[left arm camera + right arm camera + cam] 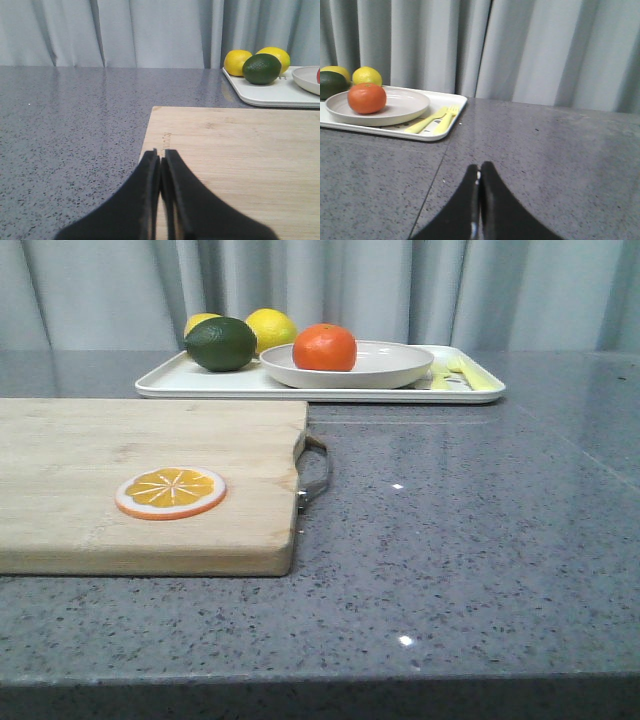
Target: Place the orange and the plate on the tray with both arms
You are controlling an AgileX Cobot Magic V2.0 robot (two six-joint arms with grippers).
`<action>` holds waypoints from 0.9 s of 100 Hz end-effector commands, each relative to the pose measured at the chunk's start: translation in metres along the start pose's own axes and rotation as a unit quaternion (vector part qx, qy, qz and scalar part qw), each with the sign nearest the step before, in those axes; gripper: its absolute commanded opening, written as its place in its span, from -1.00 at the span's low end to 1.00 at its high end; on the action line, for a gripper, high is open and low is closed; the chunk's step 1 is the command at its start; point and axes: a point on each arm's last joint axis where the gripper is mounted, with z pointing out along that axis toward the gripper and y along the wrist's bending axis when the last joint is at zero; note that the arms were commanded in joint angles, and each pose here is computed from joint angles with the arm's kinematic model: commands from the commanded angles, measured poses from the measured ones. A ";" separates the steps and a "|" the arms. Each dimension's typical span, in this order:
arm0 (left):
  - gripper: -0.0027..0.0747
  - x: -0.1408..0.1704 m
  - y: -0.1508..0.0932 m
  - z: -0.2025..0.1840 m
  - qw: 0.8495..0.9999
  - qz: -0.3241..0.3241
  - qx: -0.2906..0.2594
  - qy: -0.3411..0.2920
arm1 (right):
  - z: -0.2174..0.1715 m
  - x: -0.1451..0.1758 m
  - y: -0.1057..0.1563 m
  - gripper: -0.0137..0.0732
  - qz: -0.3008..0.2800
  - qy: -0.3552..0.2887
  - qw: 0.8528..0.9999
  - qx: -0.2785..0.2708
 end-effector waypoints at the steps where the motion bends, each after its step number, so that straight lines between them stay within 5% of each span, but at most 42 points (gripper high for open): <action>1: -0.98 -0.006 0.000 -0.003 0.999 -0.005 0.002 -0.050 | -0.004 -0.006 -0.001 -0.84 -0.006 -0.052 0.999 0.012; 90: -0.98 -0.006 0.000 -0.003 0.999 -0.005 0.002 -0.050 | -0.016 0.010 -0.003 -0.84 -0.003 -0.037 0.999 0.027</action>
